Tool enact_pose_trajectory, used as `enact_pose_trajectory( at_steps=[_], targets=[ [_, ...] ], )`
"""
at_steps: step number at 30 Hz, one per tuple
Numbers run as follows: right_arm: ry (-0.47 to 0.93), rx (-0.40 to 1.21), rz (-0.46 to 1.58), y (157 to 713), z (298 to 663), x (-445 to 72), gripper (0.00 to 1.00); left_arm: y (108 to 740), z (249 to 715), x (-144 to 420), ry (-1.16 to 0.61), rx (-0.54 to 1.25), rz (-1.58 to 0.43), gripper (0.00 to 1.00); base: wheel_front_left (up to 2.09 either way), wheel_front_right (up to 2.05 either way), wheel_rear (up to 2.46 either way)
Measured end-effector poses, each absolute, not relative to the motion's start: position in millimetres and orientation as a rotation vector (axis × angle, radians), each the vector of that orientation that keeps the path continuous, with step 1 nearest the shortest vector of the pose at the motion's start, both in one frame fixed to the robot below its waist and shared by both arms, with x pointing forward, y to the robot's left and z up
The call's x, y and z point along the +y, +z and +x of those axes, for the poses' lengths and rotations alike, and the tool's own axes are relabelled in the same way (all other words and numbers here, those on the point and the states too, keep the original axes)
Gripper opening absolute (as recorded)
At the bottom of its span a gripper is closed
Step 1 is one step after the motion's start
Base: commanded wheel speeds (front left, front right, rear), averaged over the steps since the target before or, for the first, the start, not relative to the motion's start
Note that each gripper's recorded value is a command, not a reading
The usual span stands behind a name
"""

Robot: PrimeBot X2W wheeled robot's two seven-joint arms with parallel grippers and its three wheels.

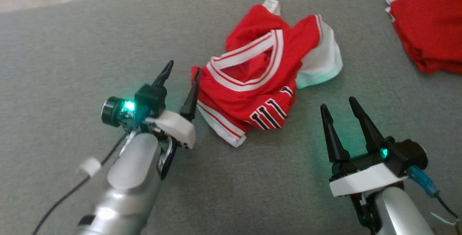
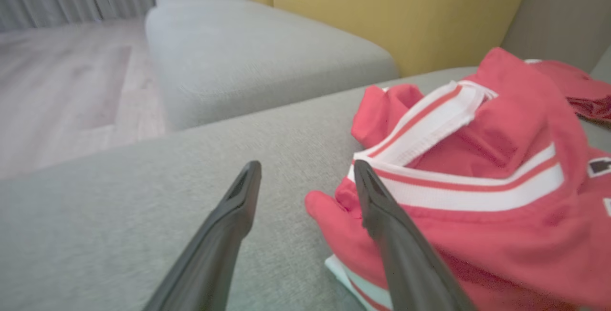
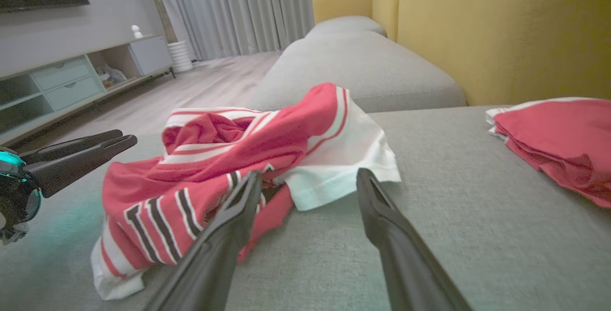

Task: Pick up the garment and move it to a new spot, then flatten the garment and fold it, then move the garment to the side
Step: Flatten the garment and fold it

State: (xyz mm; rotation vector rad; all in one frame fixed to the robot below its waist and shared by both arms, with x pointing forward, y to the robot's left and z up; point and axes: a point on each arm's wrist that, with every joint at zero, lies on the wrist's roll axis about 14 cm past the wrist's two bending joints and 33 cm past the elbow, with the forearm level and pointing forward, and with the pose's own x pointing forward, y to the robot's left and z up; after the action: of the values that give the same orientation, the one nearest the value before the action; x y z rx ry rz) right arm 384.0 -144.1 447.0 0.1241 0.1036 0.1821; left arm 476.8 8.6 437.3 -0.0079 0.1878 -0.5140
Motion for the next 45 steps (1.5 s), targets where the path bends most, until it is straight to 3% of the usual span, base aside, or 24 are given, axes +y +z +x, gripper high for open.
enact_pose_trajectory(
  at_steps=[9,10,11,12,19,27,34,41,45],
  targets=[
    [0.114,0.141,0.117,435,381,-166,1.00,375,465,-26,-0.614,0.512,-0.101,1.00,0.00,0.00,0.00],
    [0.113,0.139,0.117,436,380,-166,1.00,375,463,-28,-0.623,0.520,-0.107,0.84,0.00,0.00,0.00],
    [0.112,0.135,0.117,437,380,-166,1.00,375,461,-30,-0.634,0.529,-0.103,0.33,0.00,0.00,0.00],
    [0.113,0.131,0.117,439,380,-166,1.00,375,458,-32,-0.647,0.531,-0.097,0.00,0.00,0.00,0.00],
    [0.124,0.093,0.125,452,377,-161,1.00,407,441,-62,-0.767,0.441,-0.110,0.00,0.00,0.00,0.00],
    [0.092,0.053,0.137,467,359,-167,1.00,579,442,-146,-1.047,-0.068,-0.115,0.00,0.00,0.00,0.00],
    [0.028,0.027,0.144,476,342,-183,1.00,716,434,-186,-1.155,-0.450,-0.078,0.00,0.00,0.00,0.00],
    [-0.034,0.030,0.157,475,319,-195,1.00,837,457,-179,-0.981,-0.716,-0.128,0.00,0.00,0.00,0.00],
    [-0.025,0.022,0.171,476,322,-192,1.00,858,482,-146,-0.830,-0.732,-0.175,0.00,0.00,0.00,0.00]
  ],
)
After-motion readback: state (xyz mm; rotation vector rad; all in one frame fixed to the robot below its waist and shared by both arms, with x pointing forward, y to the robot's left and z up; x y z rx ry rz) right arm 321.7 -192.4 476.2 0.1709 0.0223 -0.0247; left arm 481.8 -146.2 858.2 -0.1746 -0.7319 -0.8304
